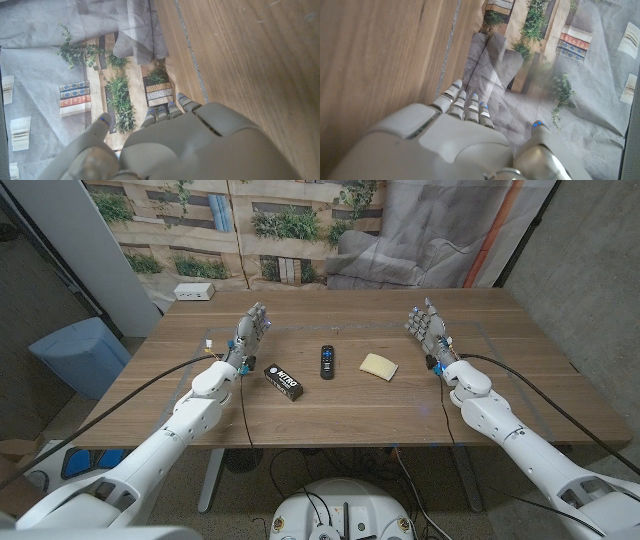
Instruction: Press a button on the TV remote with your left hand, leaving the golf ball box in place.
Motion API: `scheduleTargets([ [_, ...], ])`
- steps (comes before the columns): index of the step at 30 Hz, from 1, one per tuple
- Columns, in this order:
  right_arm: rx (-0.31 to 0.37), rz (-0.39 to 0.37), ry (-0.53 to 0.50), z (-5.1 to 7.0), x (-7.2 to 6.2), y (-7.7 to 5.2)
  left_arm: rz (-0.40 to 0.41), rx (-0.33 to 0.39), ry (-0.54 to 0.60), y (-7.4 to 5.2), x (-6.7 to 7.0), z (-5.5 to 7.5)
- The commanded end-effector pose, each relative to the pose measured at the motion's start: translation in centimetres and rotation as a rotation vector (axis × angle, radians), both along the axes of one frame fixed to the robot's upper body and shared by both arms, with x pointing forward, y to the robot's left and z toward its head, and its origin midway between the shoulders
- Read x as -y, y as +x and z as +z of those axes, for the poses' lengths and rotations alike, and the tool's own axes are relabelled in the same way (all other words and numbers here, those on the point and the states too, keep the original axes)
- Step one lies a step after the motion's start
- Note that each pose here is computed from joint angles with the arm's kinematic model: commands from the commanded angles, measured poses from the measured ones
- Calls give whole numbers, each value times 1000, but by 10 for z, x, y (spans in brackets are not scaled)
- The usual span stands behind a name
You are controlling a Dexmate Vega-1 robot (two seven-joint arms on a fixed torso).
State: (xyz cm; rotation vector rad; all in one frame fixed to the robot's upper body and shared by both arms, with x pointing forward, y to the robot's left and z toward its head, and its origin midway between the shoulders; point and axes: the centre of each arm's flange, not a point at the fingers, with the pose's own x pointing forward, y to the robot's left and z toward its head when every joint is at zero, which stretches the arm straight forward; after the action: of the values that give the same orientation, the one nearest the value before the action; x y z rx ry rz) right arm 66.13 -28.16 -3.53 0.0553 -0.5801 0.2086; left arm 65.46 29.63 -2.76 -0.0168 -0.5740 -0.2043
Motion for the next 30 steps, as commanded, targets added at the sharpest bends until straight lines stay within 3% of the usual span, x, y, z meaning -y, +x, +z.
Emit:
scheduleTargets([
  [1,18,4,14,-3,-8,7,10,9,21,-7,2,12],
  [7,34,6,18,-3,-11,3,23,23,44,-17,5,21],
  [18,49,-18,12,-1,-13,-8,54,27,158,-37,9,26],
  [30,28,-96,6,-6,-11,-17,164,77,347,-73,15,36],
])
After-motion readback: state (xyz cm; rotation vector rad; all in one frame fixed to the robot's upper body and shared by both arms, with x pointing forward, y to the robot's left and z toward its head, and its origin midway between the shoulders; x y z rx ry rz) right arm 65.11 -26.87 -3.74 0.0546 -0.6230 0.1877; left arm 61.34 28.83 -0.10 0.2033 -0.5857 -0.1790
